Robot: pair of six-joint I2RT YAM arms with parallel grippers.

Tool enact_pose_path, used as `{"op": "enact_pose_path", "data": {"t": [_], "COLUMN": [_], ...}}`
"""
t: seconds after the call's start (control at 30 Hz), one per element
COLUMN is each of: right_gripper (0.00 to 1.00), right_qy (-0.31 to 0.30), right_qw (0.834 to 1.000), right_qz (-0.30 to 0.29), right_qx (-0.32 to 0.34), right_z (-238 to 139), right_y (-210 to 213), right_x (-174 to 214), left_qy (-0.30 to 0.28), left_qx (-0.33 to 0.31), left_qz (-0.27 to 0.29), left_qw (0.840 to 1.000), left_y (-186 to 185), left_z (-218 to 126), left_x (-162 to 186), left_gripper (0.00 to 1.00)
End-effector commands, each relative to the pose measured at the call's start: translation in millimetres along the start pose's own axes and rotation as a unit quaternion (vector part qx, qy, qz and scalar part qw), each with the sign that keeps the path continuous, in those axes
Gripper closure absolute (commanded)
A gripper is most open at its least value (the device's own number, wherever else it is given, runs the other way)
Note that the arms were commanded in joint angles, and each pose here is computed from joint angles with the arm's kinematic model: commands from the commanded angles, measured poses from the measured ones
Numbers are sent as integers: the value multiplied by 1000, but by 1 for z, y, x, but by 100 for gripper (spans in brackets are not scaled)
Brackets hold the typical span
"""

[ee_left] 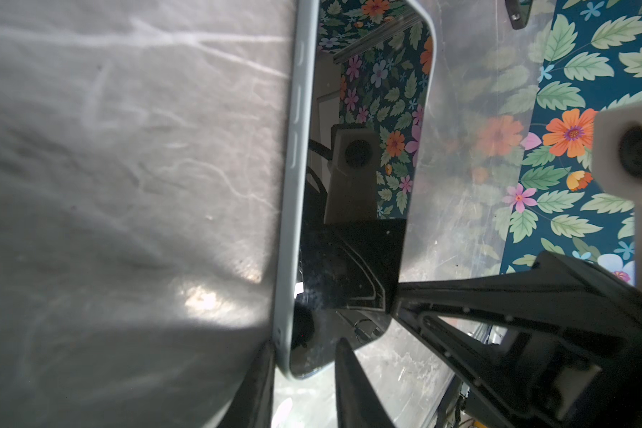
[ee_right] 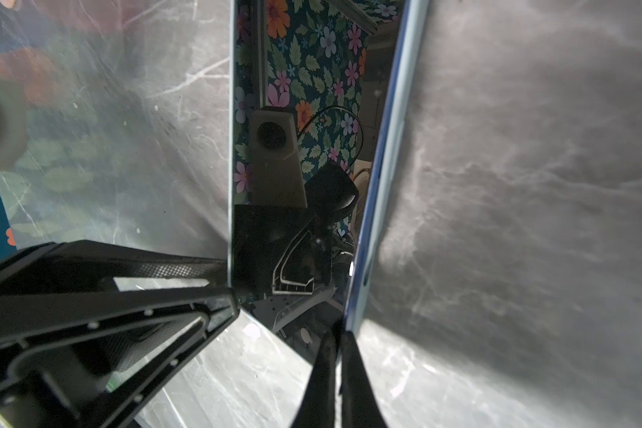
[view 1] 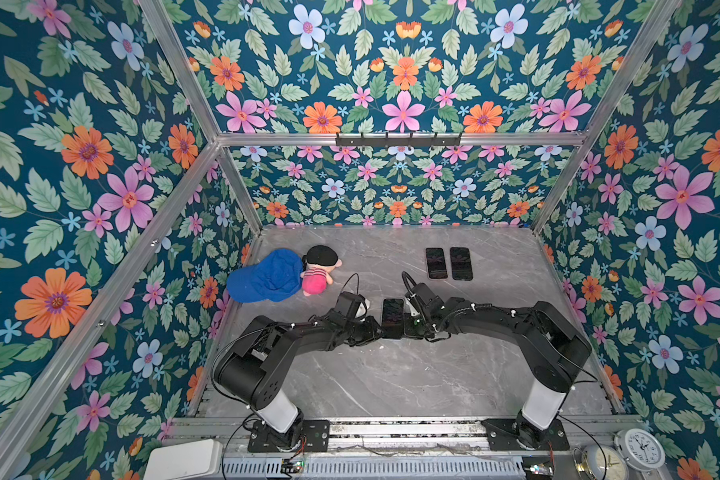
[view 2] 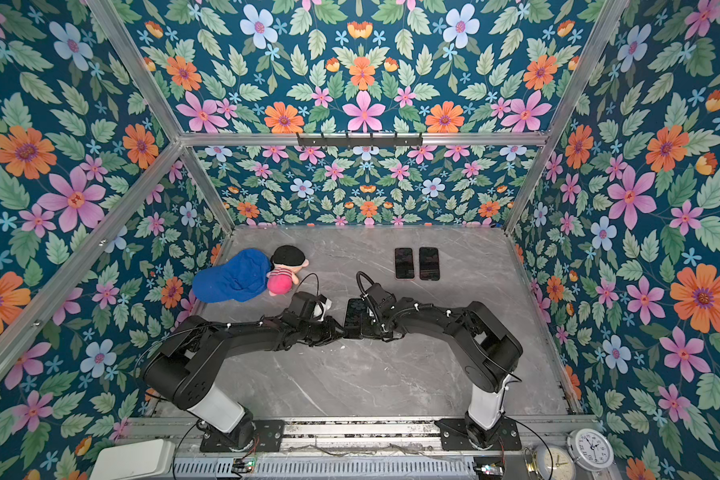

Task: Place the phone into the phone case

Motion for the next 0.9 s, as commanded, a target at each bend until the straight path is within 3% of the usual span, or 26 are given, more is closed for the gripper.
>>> {"op": "enact_pose_path", "data": {"t": [0.0,0.23,0.37,0.7,0.87], "right_gripper": [94,94,92,77,76], "right_qy": [13,7,-28,-57,-42], "right_qw": [1000,1000,999,998,998], "right_qz": [-5,-12,-23,-33,-41], "right_qx": [-21,-14,7,20,2], "right_z": [8,4,-21,-37,-32], "right_y": [5,4,-5,-12,-2], "right_x": [5,3,-8,-25,-28], "left_qy": [3,4,19,16,17], "left_qx": [32,33,5,-16,-3], "left_qz": [13,16,32,53,48], "left_qw": [999,999,999,998,999], "left_y": [-12,-13,-9,-5,-8], "left_z": [2,1,-7,-16,-11], "left_x": [0,0,2,-13,-18], "left_gripper": [70,70,69,50,48]}}
Point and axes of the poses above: each gripper's point midway between its finger pads, its own z axis out along the fingers, its own y axis along the line the jaws close on, x = y × z, the point moved 4 cm from there along -z, back along the fingers, and after that the axes turned 11 degrees about z, right-handed, at the moved point
